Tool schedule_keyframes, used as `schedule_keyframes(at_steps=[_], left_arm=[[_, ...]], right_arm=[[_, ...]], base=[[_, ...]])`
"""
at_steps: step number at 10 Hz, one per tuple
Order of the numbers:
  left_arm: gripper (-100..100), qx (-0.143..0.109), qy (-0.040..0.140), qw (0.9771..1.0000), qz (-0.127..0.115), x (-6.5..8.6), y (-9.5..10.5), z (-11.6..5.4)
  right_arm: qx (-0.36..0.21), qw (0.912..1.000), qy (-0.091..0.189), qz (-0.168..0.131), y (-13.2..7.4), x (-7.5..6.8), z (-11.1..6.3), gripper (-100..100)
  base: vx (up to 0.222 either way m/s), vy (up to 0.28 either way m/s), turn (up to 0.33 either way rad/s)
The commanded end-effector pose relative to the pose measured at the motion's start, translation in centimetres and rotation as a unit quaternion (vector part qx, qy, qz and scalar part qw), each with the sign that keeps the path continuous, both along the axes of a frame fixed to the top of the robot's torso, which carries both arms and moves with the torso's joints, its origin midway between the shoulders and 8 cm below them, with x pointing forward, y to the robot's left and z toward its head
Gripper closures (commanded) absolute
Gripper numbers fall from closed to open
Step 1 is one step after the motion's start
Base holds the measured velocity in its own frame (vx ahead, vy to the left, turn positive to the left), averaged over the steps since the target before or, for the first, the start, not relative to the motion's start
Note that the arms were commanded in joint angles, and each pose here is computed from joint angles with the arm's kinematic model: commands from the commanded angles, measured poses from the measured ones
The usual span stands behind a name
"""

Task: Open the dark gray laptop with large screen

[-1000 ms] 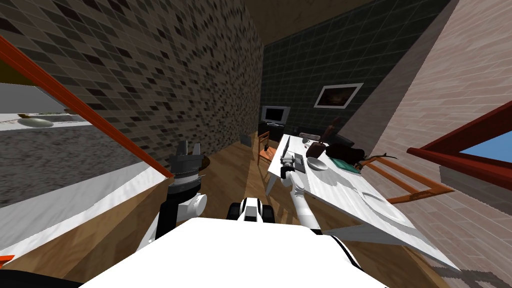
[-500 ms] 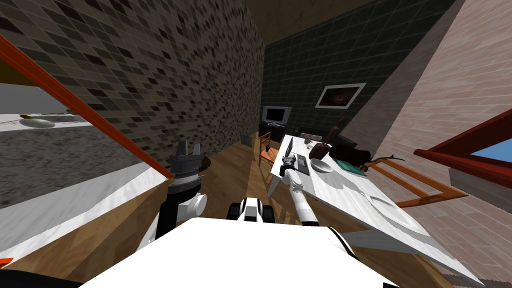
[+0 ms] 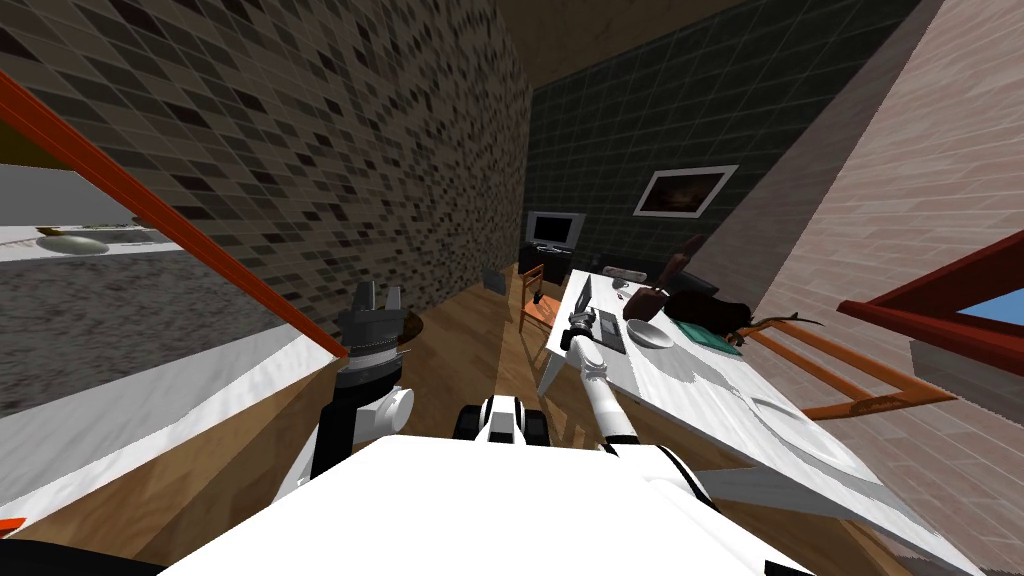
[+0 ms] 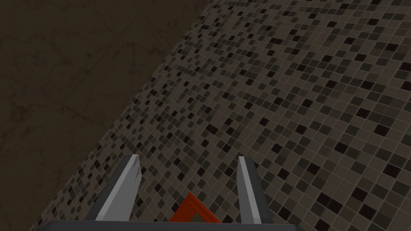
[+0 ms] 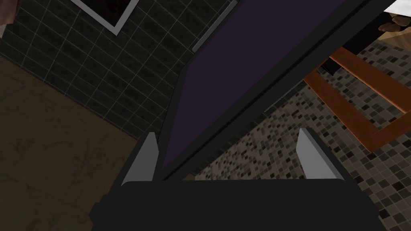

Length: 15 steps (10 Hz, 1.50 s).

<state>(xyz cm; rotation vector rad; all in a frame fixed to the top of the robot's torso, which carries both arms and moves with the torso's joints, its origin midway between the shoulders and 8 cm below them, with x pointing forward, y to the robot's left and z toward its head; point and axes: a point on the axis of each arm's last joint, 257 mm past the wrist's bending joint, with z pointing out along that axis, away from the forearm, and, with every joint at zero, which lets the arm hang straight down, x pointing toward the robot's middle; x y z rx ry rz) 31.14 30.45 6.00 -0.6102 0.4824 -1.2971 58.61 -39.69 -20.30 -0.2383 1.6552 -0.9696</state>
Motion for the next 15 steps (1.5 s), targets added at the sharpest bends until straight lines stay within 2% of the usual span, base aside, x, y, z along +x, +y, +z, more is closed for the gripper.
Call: schedule_keyframes(at_steps=[1, 6, 11, 13, 14, 15], left_arm=[[0, 0.0, 0.0, 1.0, 0.0, 0.0, 0.0, 0.0], [0, 0.0, 0.0, 1.0, 0.0, 0.0, 0.0, 0.0], [0, 0.0, 0.0, 1.0, 0.0, 0.0, 0.0, 0.0], [0, 0.0, 0.0, 1.0, 0.0, 0.0, 0.0, 0.0], [0, 0.0, 0.0, 1.0, 0.0, 0.0, 0.0, 0.0], [0, 0.0, 0.0, 1.0, 0.0, 0.0, 0.0, 0.0]], right_arm=[[0.018, 0.9998, -0.009, 0.004, 0.1, -0.1, -0.1, 100], [0.088, 0.995, -0.043, 0.02, 0.3, -0.7, -0.3, 100], [0.17, 0.9812, -0.083, 0.038, 0.6, -1.5, -0.4, 100], [0.169, 0.9813, -0.083, 0.039, 0.7, -1.3, -0.3, 100], [0.19, 0.9773, -0.081, 0.046, 0.9, 0.0, -0.4, 100], [0.187, 0.9786, -0.077, 0.04, -0.1, -0.2, -0.7, 100]], base=[[0.01, -0.006, -0.072], [0.017, -0.01, -0.063], [0.017, -0.013, -0.075], [0.005, -0.006, -0.012], [-0.04, -0.017, 0.036], [-0.048, -0.024, 0.049]])
